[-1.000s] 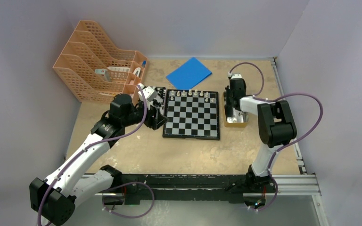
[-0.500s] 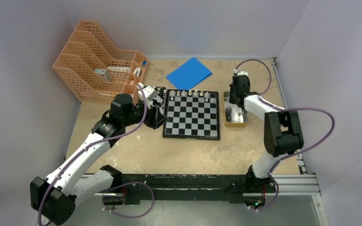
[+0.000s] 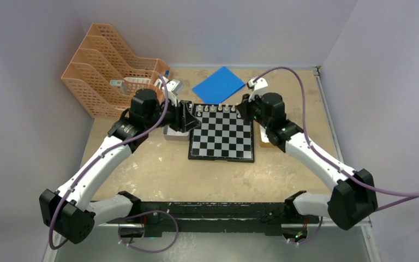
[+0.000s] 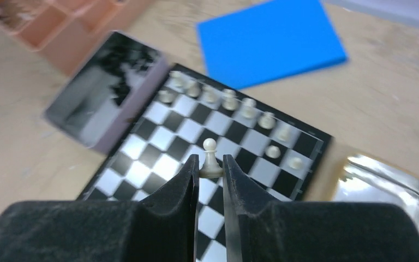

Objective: Set up the chess pieces on the board
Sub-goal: Pick up the chess piece from the storage box, then place the chess piece on the chessboard.

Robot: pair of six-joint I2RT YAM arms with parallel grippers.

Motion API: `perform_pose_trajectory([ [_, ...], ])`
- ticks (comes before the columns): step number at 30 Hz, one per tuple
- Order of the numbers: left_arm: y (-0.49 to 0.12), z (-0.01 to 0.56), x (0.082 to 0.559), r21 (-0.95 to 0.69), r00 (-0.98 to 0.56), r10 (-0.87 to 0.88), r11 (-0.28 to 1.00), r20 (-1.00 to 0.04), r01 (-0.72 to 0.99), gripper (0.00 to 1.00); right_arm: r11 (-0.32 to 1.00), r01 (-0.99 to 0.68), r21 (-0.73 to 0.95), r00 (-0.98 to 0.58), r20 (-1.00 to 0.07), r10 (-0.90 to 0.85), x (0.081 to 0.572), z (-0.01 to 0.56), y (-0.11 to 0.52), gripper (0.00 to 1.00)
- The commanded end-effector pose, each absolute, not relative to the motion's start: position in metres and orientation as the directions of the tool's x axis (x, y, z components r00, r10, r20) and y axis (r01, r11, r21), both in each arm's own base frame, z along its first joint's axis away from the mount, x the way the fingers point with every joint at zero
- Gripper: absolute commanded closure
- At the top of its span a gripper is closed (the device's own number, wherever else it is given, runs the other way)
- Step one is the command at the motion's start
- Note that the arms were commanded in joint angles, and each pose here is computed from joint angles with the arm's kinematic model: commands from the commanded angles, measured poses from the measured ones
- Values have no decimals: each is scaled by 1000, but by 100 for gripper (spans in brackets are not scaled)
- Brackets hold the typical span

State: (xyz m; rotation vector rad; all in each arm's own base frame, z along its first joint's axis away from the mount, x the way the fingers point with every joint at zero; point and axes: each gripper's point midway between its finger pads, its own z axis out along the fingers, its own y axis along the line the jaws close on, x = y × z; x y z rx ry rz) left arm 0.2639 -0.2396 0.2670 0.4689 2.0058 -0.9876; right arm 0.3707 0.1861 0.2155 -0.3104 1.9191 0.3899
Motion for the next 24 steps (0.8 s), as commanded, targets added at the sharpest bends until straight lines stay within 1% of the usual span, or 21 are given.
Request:
perform_pose_trajectory([
  [1,-255,300,259,-603,-652,-90,493,-753,627,59,766,-634,102,-164,-986,-5,335,260,239,88],
  [4,-263,311,253,-673,-699,-103,398,-708,624,63,651,-759,30,-43,-999,-5,295,273,270,82],
  [7,-270,320,246,-706,-721,-87,316,-687,634,64,598,-801,-4,30,-999,33,272,289,281,82],
  [9,-273,323,245,-716,-730,-75,288,-679,636,64,568,-823,-16,61,-996,61,261,299,285,83],
  [13,-278,324,245,-734,-748,-62,258,-661,628,61,535,-842,-66,125,-989,74,249,309,288,83],
  [17,-283,325,239,-767,-776,-31,186,-629,614,61,515,-853,-84,155,-983,96,242,316,291,83],
  [21,-286,323,239,-788,-794,-34,160,-607,595,65,503,-860,-91,163,-981,101,239,316,293,84],
  [24,-287,319,239,-803,-810,-25,153,-585,575,65,496,-864,-92,161,-982,98,238,315,294,84],
])
